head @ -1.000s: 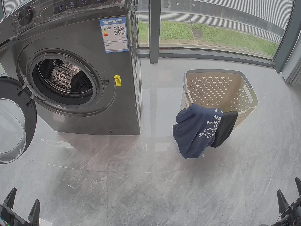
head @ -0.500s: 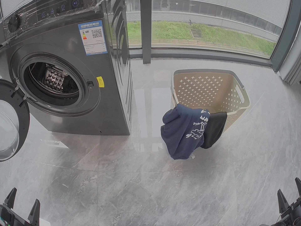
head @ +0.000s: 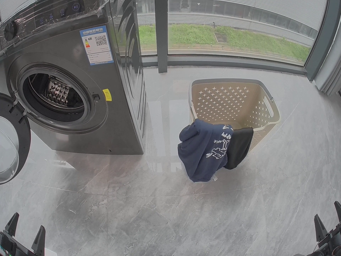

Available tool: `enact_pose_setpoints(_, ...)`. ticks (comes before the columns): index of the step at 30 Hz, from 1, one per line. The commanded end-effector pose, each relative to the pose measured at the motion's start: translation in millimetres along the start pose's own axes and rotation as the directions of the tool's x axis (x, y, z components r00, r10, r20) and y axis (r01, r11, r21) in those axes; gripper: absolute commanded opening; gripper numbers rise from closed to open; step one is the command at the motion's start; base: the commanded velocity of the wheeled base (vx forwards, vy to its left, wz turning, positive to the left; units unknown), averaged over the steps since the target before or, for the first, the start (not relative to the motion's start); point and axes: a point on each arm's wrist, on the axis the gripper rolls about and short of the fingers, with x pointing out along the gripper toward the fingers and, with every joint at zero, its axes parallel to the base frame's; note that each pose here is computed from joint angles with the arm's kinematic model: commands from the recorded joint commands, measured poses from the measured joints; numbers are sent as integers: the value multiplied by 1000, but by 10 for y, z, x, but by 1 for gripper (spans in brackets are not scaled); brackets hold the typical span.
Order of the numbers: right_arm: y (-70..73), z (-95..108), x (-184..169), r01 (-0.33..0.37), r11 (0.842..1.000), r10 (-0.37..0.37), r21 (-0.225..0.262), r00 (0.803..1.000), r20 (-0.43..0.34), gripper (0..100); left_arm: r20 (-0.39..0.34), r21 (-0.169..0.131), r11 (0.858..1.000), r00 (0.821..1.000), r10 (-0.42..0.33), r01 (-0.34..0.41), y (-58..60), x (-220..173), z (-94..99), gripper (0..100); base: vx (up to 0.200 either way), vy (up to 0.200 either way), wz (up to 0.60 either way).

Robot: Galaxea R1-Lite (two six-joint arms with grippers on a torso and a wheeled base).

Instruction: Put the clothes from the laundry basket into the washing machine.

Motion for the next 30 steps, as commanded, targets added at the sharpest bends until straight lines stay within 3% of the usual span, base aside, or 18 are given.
enact_pose_setpoints(1,0,-52,1,0,1000,0,0,1000,-1,100,-11,-1,1000,1000,1,-1,2,8,-46,100,0,-200,0)
enact_pose_setpoints(5,0,-52,1,0,1000,0,0,1000,-1,100,-9,-2,1000,1000,0,0,2,7,-46,100,0,-200,0)
enact_pose_setpoints(14,0,-52,1,0,1000,0,0,1000,-1,100,-9,-1,1000,1000,0,0,2,7,-46,100,0,0,0)
enact_pose_setpoints(26,0,-52,1,0,1000,0,0,1000,-1,100,-9,-4,1000,1000,4,-4,3,7,-46,100,0,-200,0)
enact_pose_setpoints(30,0,-52,1,0,1000,0,0,1000,-1,100,-9,-5,1000,1000,5,-5,3,7,-46,100,0,0,0)
